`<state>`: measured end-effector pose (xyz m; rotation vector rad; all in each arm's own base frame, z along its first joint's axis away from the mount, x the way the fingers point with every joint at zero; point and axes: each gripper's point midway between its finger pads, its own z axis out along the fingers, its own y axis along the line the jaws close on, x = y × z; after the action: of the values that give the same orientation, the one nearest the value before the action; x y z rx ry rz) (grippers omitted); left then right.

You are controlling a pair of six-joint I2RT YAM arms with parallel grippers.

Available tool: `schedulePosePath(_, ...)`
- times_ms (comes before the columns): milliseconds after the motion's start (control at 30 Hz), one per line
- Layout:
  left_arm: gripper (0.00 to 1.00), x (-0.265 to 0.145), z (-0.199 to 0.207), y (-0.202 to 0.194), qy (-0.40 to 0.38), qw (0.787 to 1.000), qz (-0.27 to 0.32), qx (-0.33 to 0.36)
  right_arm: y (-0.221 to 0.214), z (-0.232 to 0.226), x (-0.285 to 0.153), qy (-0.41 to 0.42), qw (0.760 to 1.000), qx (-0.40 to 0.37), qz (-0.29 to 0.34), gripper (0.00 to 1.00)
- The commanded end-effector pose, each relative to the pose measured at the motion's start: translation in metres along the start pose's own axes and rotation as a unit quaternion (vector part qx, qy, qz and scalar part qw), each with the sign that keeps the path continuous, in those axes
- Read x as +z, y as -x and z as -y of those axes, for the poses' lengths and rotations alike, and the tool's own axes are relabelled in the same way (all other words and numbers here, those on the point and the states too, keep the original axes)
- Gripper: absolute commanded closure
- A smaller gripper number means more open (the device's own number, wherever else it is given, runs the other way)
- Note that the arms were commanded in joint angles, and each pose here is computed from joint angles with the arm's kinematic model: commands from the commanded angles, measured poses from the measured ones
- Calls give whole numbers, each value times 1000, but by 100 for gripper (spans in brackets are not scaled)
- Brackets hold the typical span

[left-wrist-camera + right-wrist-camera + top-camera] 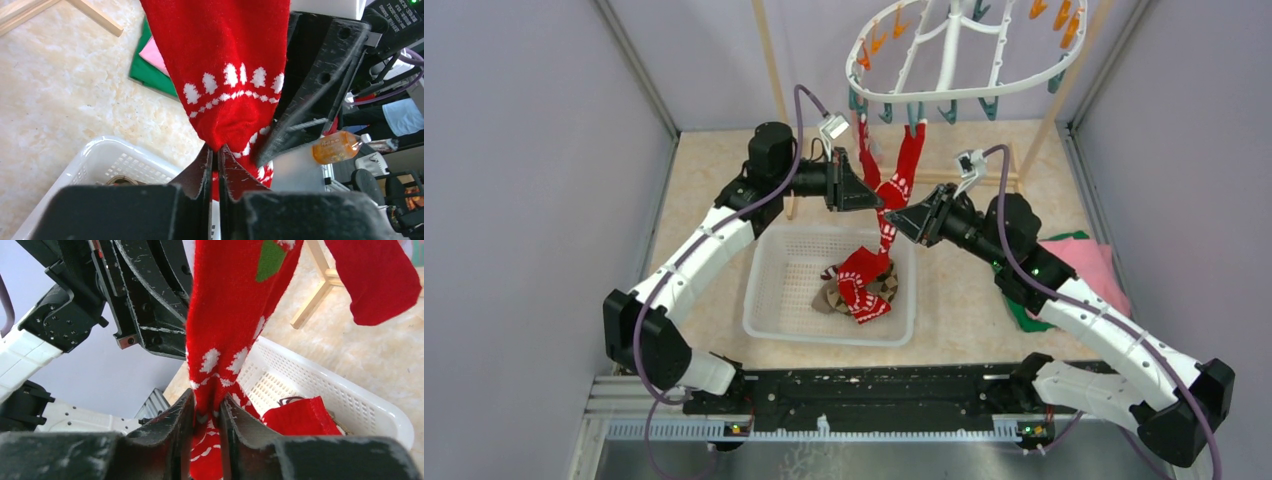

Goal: Remove the socks clipped to the hanger

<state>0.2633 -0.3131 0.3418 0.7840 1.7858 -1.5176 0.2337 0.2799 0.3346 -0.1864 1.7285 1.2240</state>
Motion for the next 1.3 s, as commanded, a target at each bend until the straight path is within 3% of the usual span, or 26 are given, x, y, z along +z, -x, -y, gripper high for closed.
schedulePosePath(0,96,1,11,21,-16,999,24,37,22,-18,-4,17,1000,-12,13,62)
schedulePosePath(67,100,2,9,22,-8,999,27,40,35,-17,-8,-1,999,-28,37,32)
schedulePosePath(100,100,3,8,22,-4,999,26,40,42,-9,-12,-27,998,-34,50,22)
schedulePosePath(133,100,4,7,21,0,999,26,40,50,-9,-15,-38,996,-45,61,14)
schedulePosePath(200,100,7,6,20,5,999,25,38,75,0,-20,-90,989,-66,96,8)
schedulePosePath(400,100,16,5,16,13,999,20,38,133,6,-16,-171,966,-124,152,7)
schedulePosePath(567,100,18,9,18,12,999,20,41,156,2,2,-177,957,-146,176,10)
schedulePosePath(1000,100,18,13,15,11,999,15,47,174,23,22,-192,955,-155,165,16)
schedulePosePath(1267,100,18,15,14,10,999,13,45,175,32,32,-160,963,-150,156,20)
